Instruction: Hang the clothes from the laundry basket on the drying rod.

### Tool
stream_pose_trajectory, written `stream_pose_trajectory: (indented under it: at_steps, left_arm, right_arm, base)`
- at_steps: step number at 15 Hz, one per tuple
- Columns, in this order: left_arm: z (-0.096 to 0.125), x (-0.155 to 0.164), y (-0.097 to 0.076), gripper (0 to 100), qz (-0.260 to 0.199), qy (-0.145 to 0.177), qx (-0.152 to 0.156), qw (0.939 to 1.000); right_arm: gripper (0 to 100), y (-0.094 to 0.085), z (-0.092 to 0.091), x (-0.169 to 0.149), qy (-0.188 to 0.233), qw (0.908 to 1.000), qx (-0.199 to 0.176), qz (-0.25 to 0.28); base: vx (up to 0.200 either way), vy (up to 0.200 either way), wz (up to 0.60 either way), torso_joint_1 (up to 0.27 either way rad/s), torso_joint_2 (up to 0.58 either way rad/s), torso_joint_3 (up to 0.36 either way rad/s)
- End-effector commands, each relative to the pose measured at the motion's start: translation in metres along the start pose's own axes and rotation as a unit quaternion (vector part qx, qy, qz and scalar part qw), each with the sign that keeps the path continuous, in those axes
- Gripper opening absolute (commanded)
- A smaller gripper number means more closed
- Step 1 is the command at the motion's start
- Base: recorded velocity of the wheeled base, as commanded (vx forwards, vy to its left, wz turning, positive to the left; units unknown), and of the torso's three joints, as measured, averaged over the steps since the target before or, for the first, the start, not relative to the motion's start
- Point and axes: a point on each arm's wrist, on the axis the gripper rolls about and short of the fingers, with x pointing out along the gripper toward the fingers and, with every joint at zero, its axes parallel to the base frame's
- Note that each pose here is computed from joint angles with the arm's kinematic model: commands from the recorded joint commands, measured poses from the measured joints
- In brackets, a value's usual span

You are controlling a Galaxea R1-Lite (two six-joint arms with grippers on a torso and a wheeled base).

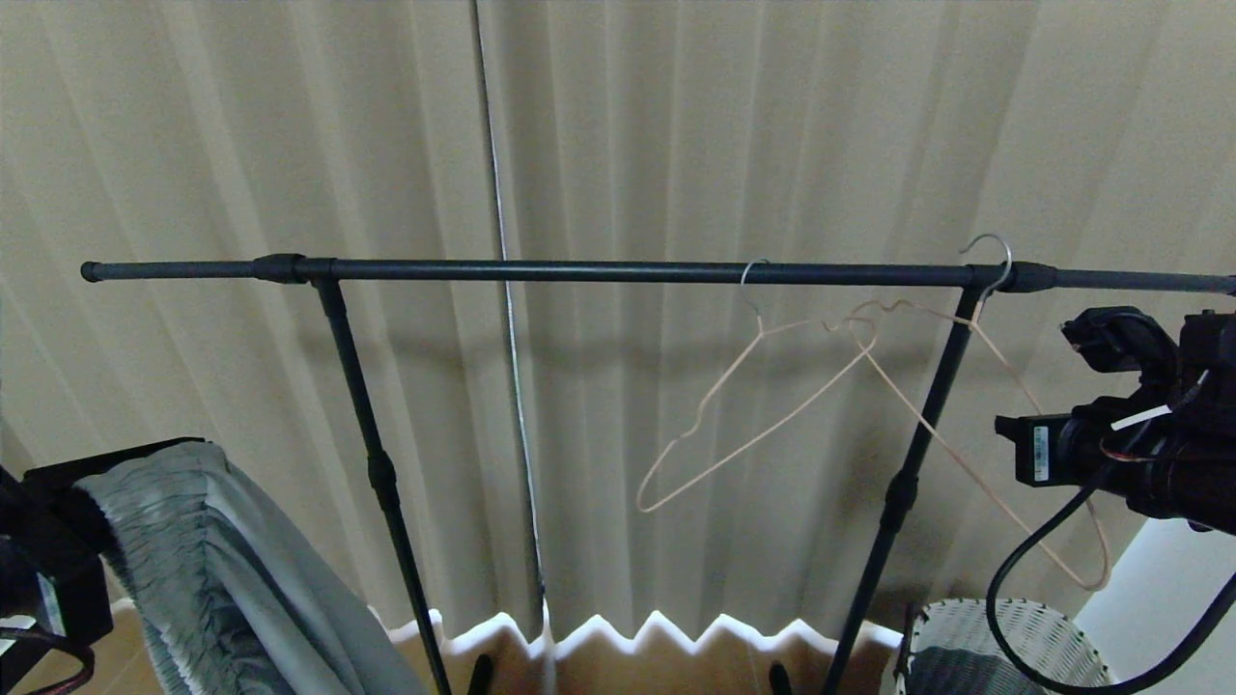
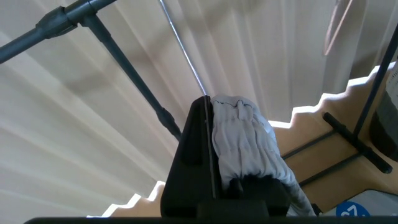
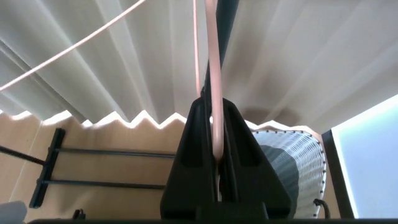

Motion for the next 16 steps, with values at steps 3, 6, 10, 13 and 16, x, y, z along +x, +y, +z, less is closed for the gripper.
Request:
stream_pose_trajectory:
  at_steps: [3,6,10,13,16]
  left_arm:
    - [-0.001,0.001,0.000,0,0.000,0.003,-0.001,1.0000]
    - [-0.001,0.001,0.000,0,0.000,0.003,-0.001,1.0000]
    - [-0.002,0.001,0.000,0,-0.001,0.004,-0.001,1.0000]
    - [-0.002,0.001,0.000,0,-0.001,0.005,-0.001,1.0000]
    - [-0.003,0.001,-0.001,0,-0.001,0.006,-0.001,1.0000]
  right_arm:
    - [0,0.006,-0.011,-0.011,0.007,0.9998,-0.008,0.015]
    - [0,0.008,-0.016,-0.013,0.012,0.9997,-0.011,0.019]
    - [0,0.007,-0.027,-0.012,0.032,0.9992,-0.013,0.018]
    - [0,0.007,-0.038,-0.011,0.052,0.9983,-0.016,0.017]
    - [0,0.008,-0.050,-0.014,0.072,0.9970,-0.021,0.020]
  base:
    - [0.000,0.000,0.00,0.000,0.00,0.000]
    - [0.000,0.000,0.00,0.000,0.00,0.000]
    - [0.000,0.000,0.00,0.000,0.00,0.000]
    - [0.000,0.000,0.00,0.000,0.00,0.000]
    - [0.000,0.000,0.00,0.000,0.00,0.000]
